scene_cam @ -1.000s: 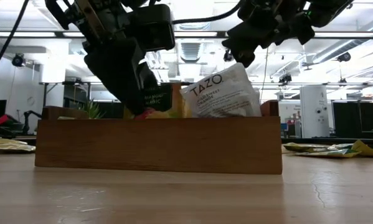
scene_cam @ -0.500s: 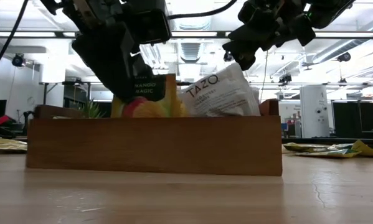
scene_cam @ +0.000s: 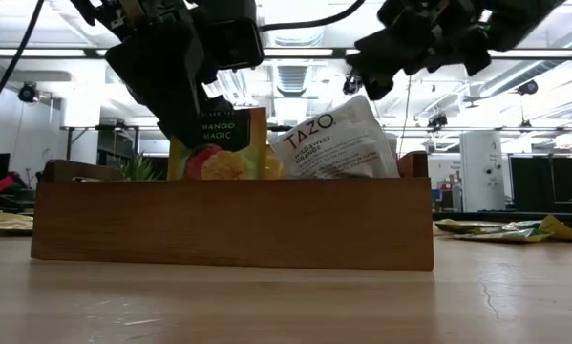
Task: Pick & Place Tea
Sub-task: Put the orange tea bag into the middle section of the wooden organizer, then put the yellow tea bag into the left section of the wooden organizer
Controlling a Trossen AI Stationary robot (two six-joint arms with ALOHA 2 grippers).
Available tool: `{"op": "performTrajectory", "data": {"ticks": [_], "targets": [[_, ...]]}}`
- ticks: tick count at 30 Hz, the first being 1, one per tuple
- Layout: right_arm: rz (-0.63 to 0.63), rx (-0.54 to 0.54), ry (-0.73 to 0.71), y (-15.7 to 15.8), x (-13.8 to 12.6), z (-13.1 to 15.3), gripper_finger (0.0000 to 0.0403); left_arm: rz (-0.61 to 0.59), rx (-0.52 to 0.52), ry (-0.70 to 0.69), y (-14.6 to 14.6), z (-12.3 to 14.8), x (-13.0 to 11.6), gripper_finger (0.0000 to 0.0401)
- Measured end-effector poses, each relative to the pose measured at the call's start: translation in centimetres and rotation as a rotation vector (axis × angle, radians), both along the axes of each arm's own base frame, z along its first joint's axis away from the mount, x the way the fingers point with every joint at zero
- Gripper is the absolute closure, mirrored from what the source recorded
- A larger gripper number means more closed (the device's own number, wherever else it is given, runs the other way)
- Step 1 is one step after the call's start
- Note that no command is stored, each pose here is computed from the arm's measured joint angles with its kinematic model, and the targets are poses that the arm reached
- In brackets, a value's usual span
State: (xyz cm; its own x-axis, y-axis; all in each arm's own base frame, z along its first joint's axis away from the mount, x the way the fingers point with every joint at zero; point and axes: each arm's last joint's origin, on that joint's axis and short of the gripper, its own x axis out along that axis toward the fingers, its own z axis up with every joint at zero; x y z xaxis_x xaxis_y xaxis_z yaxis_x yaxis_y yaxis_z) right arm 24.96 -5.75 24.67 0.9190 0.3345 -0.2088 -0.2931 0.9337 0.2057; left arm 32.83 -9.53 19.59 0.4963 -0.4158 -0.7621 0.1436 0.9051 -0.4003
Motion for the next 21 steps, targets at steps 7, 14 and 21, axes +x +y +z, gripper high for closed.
{"op": "performTrajectory", "data": {"ticks": [7,14,21], "targets": [[0.0,-0.043,-0.136,0.9,-3.0,0.5,0.0271,0.004,0.004,0.013,0.1,-0.1,-0.1,0.0255],[-0.071,-0.061,-0.2,1.6,-5.8,0.7,0.0271,0.026,0.045,0.091,1.0,0.7,-1.0,0.0255],[-0.084,-0.075,-0.24,2.0,-7.2,0.1,0.0281,0.036,0.046,0.041,1.2,2.4,-1.3,0.0255]]}}
